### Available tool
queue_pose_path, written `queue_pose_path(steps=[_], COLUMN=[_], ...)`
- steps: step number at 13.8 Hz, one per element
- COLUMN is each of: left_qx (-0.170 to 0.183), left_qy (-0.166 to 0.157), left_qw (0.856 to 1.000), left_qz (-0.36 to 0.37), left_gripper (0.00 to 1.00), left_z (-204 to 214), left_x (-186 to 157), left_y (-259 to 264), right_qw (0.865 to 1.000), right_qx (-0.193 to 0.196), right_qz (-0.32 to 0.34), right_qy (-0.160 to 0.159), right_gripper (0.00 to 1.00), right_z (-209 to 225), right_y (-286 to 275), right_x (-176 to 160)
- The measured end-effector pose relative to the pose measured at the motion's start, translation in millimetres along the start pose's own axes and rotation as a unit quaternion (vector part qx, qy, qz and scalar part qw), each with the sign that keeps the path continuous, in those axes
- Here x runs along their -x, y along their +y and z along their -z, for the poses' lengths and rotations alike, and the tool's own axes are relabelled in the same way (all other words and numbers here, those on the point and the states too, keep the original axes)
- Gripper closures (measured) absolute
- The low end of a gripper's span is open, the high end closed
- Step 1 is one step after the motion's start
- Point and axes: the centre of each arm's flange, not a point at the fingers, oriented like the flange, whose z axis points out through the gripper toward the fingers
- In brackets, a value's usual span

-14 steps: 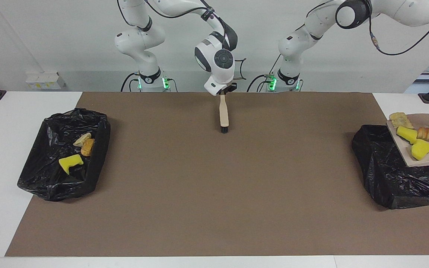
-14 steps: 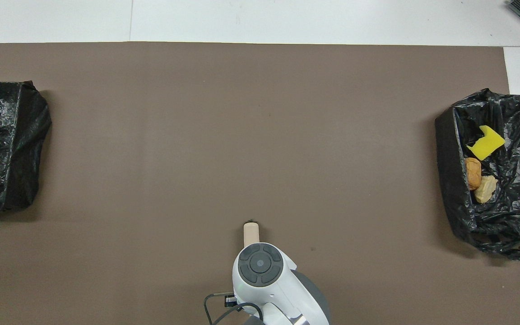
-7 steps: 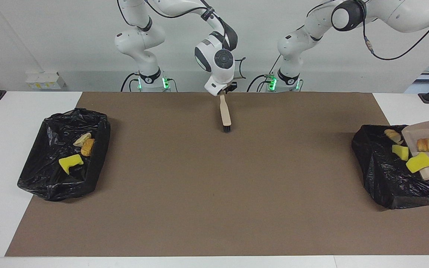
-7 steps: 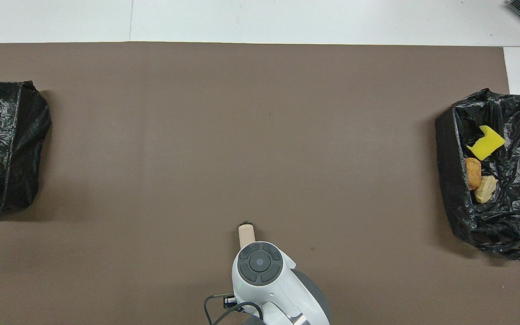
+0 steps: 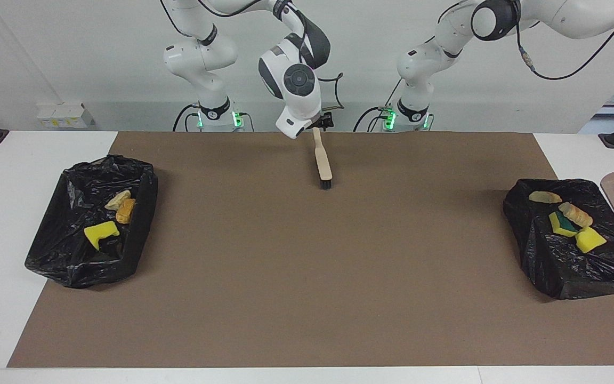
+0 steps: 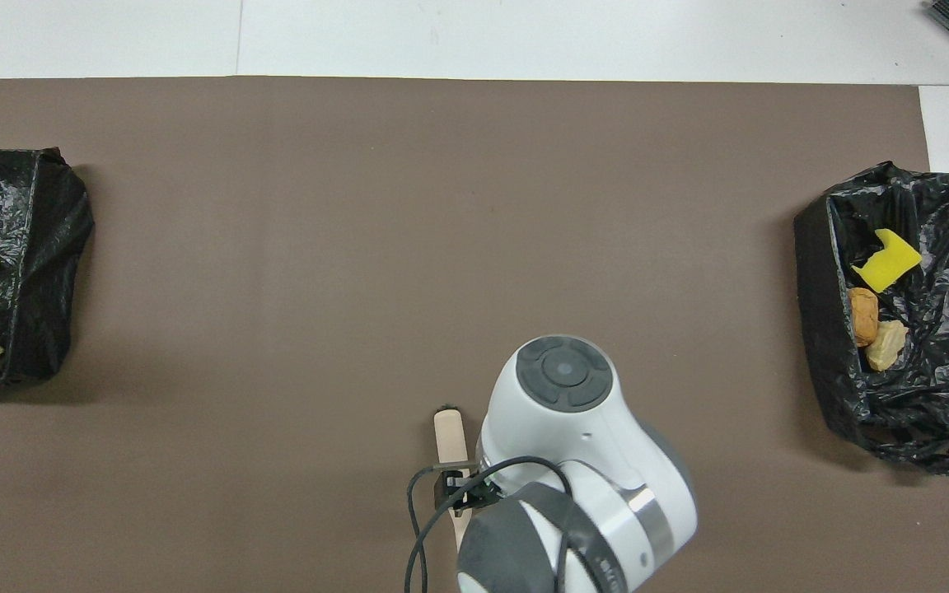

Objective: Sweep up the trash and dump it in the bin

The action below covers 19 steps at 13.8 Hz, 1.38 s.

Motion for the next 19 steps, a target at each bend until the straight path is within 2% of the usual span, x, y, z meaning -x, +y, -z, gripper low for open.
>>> queue_pose_path(steps=[2, 3, 6, 8, 10, 12, 13, 19], left_qx=[0.005, 0.009, 0.012, 0.024, 0.037, 0.06, 0.075, 0.164], left_qy=[0.002, 0.01, 0.035, 0.052, 0.089, 0.136, 0.149, 0.226], left_qw=[1.0, 1.0, 0.999, 0.998, 0.994, 0.982, 0.974, 0.911], left_qz=[0.002, -0.003, -0.015, 0.001, 0.043, 0.119, 0.153, 0.302], left_gripper=[0.67, 0.67, 0.67, 0.67, 0.67, 0.67, 0.67, 0.67], left_z=[21, 29, 50, 64, 80, 94, 98, 148], left_x=[3, -6, -59, -96, -129, -164, -183, -327], left_y=[5, 2, -15, -19, -17, -9, -4, 11], right_qw=[1.0, 0.999, 0.997, 0.995, 0.99, 0.984, 0.983, 0.985], right_qx=[0.004, 0.006, 0.002, 0.003, 0.031, 0.072, 0.078, 0.073], right_qz=[0.023, 0.032, 0.05, 0.069, 0.094, 0.118, 0.12, 0.084], right_qy=[0.015, 0.021, 0.05, 0.076, 0.098, 0.112, 0.117, 0.13], right_gripper=[0.0, 0.0, 0.0, 0.0, 0.0, 0.0, 0.0, 0.0], right_z=[35, 51, 104, 132, 153, 168, 175, 193], right_y=[21, 32, 81, 119, 156, 189, 200, 253], right_x=[-11, -15, -33, -45, -54, -59, -60, -64])
